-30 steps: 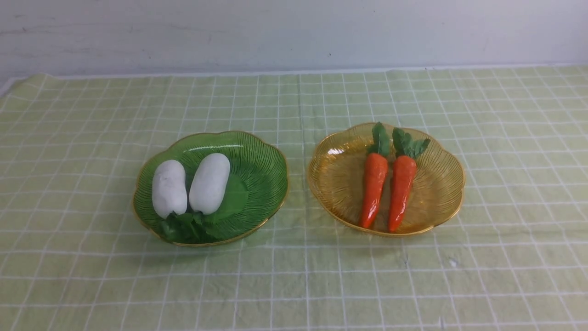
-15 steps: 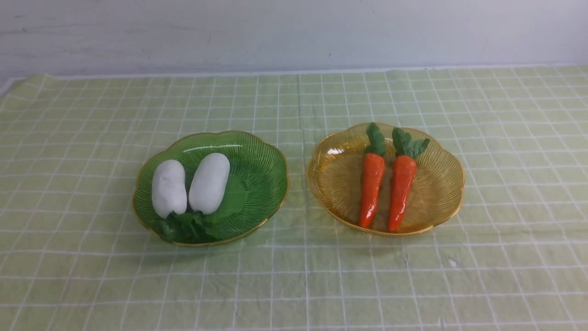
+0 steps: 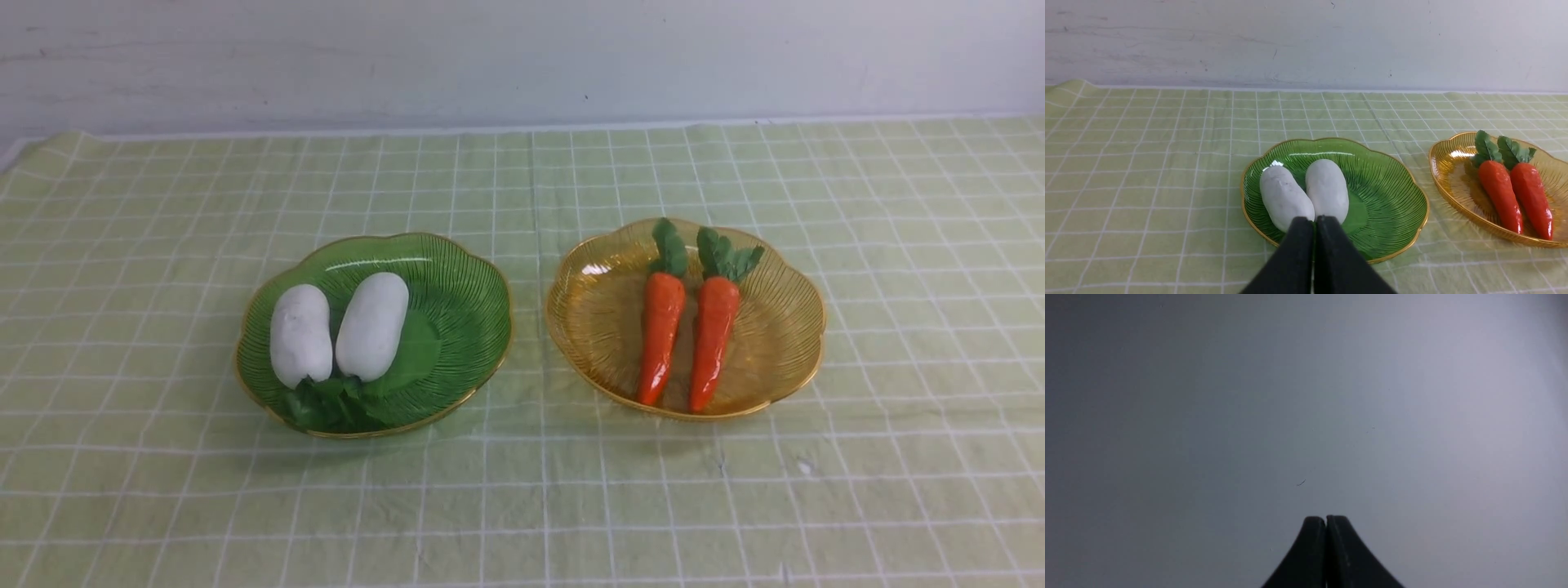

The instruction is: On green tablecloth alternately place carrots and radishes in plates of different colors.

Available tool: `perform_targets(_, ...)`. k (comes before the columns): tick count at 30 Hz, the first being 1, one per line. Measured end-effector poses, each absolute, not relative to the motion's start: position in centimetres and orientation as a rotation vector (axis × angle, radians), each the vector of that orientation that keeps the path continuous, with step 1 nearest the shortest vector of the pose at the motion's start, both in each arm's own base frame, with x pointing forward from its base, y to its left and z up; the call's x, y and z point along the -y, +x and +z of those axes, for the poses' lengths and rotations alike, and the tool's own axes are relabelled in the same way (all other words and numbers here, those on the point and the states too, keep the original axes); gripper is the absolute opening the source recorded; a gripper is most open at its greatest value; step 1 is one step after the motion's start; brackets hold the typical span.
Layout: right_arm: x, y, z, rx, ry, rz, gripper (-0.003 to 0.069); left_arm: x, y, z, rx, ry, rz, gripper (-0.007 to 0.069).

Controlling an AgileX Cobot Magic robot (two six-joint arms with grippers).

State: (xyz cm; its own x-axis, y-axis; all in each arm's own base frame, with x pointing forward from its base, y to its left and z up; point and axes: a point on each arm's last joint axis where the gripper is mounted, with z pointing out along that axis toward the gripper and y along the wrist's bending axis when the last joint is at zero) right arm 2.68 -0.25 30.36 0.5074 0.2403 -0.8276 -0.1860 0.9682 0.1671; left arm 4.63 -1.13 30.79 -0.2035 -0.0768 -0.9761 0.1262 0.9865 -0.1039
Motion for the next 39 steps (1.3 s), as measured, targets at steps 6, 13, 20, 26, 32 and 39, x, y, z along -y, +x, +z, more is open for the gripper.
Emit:
perform_targets(6, 0.3, 2.7, 30.4, -1.007, 0.059, 0.257, -0.0015, 1.1, 4.6, 30.8, -1.766, 0.037, -0.184, -0.0008)
perform_targets(13, 0.3, 2.7, 30.4, -1.007, 0.059, 0.257, -0.0015, 0.8, 5.0, 29.9, -1.782, 0.065, -0.111, -0.0008)
perform_targets(20, 0.3, 2.7, 30.4, -1.007, 0.059, 0.257, -0.0015, 0.2, 5.0, 23.6, -1.765, 0.122, 0.023, -0.0008)
perform_targets(26, 0.3, 2.7, 30.4, -1.005, 0.061, 0.259, -0.0015, 0.2, 5.3, 17.4, -1.859, 0.134, 0.051, -0.0008)
perform_targets(32, 0.3, 2.7, 30.4, -1.006, 0.061, 0.258, -0.0015, 0.2, 5.2, 17.0, -1.882, 0.131, 0.048, -0.0008)
perform_targets(39, 0.3, 2.7, 30.4, -1.006, 0.061, 0.258, -0.0015, 0.2, 5.2, 17.0, -1.882, 0.130, 0.047, -0.0008)
